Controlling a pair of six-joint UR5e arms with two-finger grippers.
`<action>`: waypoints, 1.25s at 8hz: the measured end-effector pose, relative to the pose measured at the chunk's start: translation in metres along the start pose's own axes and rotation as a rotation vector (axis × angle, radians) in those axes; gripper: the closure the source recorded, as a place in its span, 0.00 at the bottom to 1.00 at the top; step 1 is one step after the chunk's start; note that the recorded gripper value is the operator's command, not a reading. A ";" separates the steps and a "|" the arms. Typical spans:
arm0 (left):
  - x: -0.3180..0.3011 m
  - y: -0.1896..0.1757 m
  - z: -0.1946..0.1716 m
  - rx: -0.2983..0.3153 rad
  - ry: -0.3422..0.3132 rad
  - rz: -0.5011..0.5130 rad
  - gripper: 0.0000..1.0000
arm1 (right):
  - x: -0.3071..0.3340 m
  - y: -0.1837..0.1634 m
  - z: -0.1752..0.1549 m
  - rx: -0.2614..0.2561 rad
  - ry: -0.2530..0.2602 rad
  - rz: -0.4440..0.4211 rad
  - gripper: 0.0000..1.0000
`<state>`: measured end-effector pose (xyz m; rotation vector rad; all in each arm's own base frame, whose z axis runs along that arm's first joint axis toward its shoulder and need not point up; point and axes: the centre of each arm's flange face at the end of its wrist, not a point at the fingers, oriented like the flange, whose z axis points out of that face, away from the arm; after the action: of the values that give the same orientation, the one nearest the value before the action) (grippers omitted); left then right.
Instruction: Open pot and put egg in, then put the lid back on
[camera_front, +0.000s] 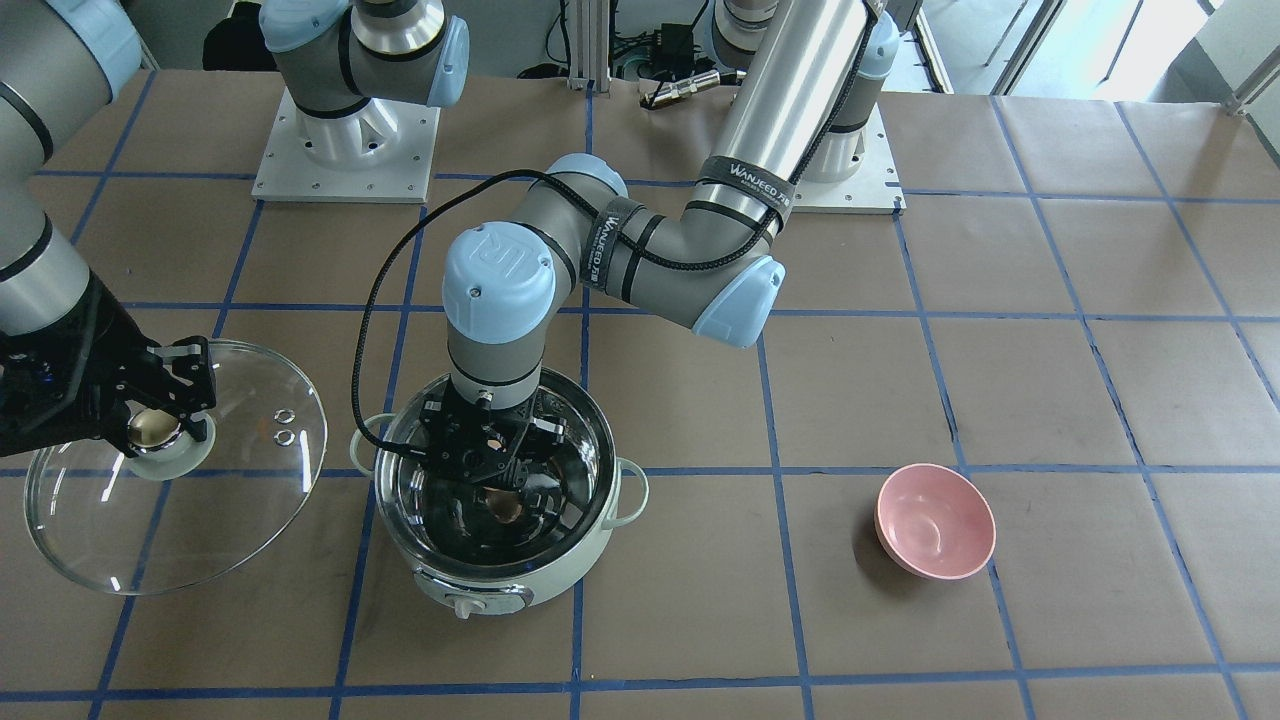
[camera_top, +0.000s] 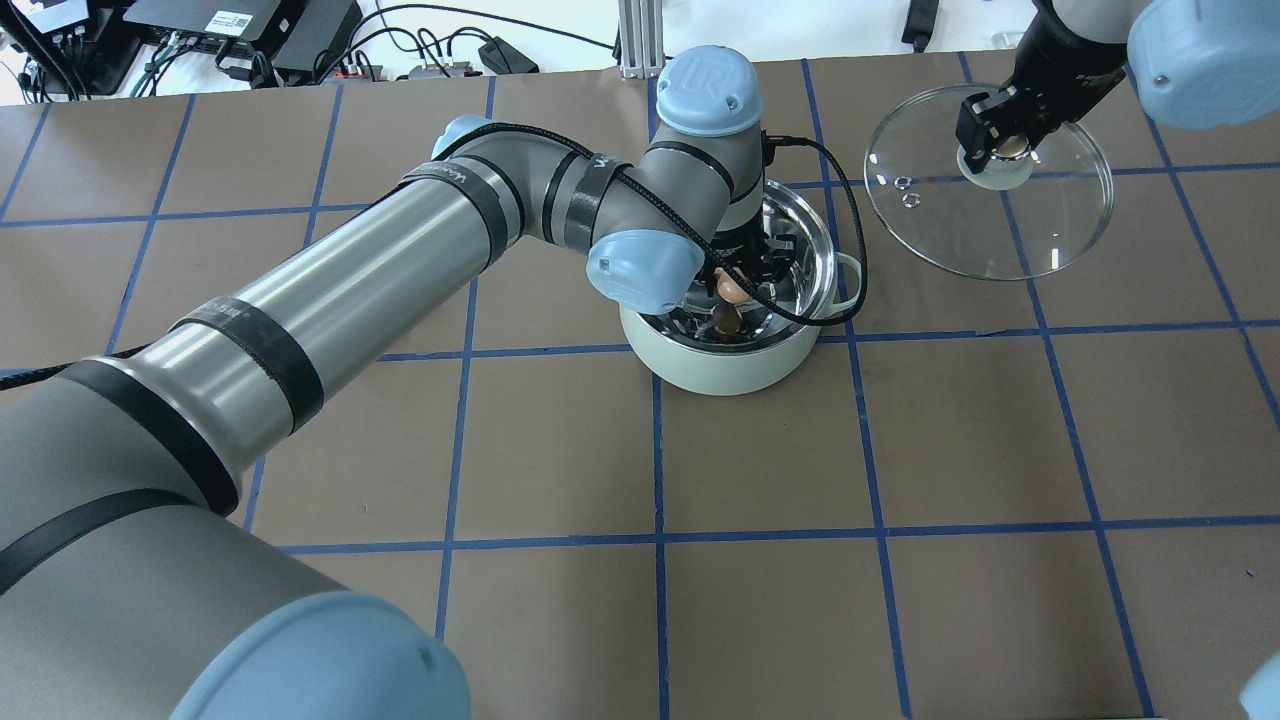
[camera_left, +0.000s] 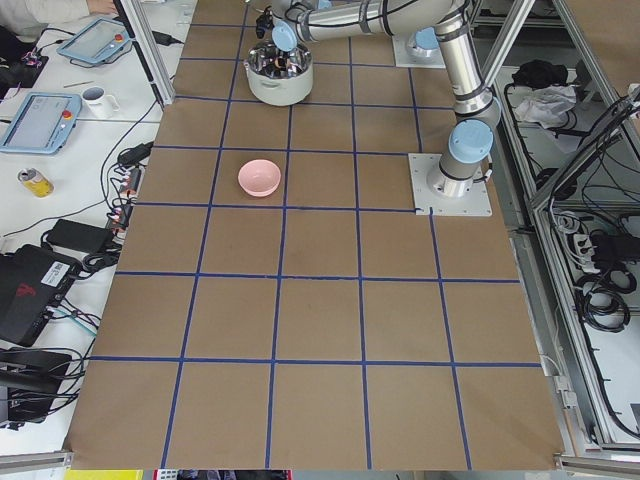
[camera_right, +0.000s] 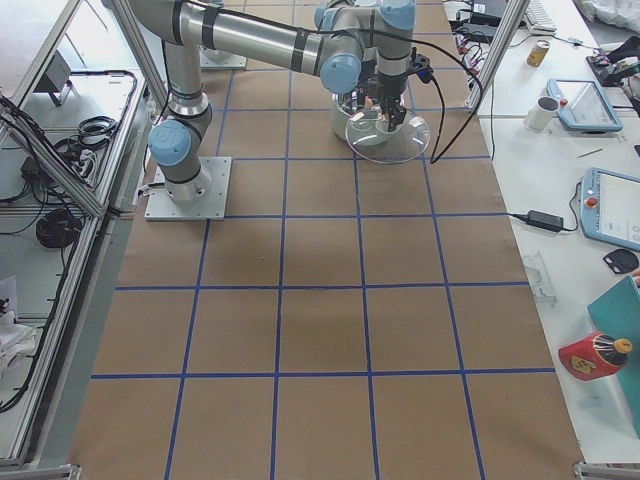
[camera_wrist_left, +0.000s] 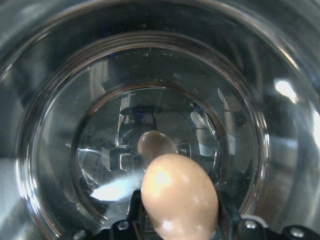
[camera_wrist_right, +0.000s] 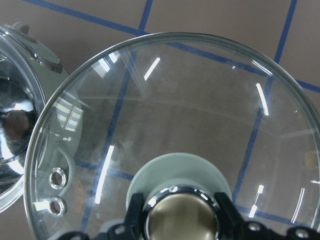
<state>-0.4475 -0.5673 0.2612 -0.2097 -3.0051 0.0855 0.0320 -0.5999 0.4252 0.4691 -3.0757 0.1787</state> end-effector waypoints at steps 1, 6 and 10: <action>0.000 0.000 0.003 -0.003 -0.001 0.000 0.50 | 0.000 0.000 0.000 -0.001 0.000 0.000 1.00; -0.002 0.003 0.010 -0.016 -0.005 -0.002 0.19 | -0.001 0.001 0.002 -0.009 -0.004 0.000 1.00; -0.002 0.004 0.009 -0.019 -0.007 -0.003 0.12 | -0.001 0.002 0.003 -0.015 -0.007 0.000 1.00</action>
<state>-0.4457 -0.5638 0.2516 -0.2068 -3.0142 0.0578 0.0323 -0.5982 0.4219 0.4698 -3.0819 0.1539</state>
